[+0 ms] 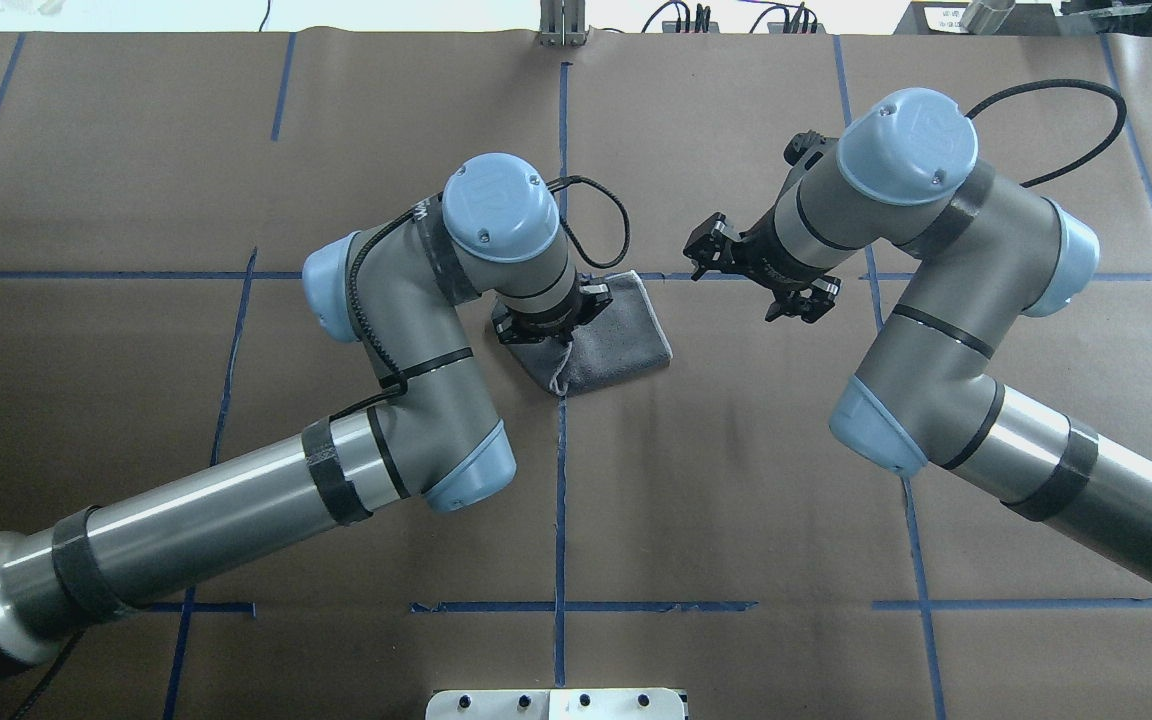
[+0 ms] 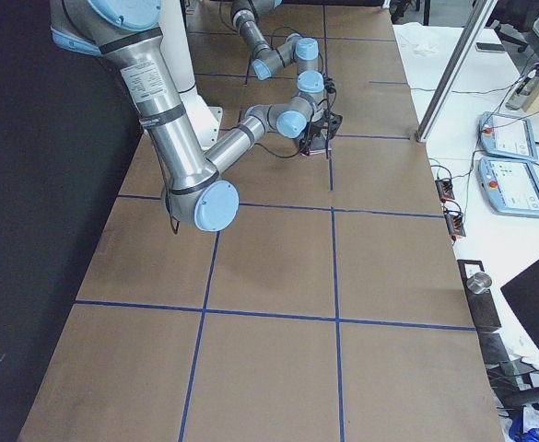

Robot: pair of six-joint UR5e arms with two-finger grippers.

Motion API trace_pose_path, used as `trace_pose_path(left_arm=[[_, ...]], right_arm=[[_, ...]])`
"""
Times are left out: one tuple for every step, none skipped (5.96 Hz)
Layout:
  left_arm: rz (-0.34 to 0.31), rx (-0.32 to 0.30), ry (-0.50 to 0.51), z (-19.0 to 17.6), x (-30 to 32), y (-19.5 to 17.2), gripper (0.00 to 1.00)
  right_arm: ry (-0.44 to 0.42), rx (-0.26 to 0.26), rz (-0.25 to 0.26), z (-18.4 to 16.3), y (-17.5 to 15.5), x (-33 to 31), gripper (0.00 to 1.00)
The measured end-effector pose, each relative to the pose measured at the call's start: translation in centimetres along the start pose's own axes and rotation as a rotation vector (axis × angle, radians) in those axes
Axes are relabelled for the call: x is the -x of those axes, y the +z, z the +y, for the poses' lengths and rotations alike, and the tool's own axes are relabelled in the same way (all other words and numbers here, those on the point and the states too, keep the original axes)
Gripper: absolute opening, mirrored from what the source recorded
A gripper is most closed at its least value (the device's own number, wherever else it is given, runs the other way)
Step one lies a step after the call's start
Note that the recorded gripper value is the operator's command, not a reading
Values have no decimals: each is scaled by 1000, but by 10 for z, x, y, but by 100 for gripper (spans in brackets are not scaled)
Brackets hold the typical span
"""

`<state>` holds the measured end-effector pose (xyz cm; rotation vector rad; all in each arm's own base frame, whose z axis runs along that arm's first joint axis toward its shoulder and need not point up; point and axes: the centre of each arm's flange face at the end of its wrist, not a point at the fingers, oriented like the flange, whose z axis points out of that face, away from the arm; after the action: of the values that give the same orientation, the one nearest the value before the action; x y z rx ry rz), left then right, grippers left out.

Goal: Fold towel twice with both arms
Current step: 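Lift the held end with the left gripper and fold it toward the right gripper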

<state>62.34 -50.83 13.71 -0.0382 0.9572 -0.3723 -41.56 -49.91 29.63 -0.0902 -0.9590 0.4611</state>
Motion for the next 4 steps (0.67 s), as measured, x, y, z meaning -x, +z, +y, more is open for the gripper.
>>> trace_pose_path(left_arm=[[5,-4,-2,-2,-19,-3,0],[16,-5,-2,-2,-40,-3,0],[30,-4,2,-2,-59,1,0],[38,-2,6,-2,-70,9,0]], right_arm=[[-9,3,5,-4,-2,-10,100],[-18,3,10,-7,-4,-19,100],[-22,2,13,-9,-5,-25,100],[-24,2,14,-10,-5,-27,100]])
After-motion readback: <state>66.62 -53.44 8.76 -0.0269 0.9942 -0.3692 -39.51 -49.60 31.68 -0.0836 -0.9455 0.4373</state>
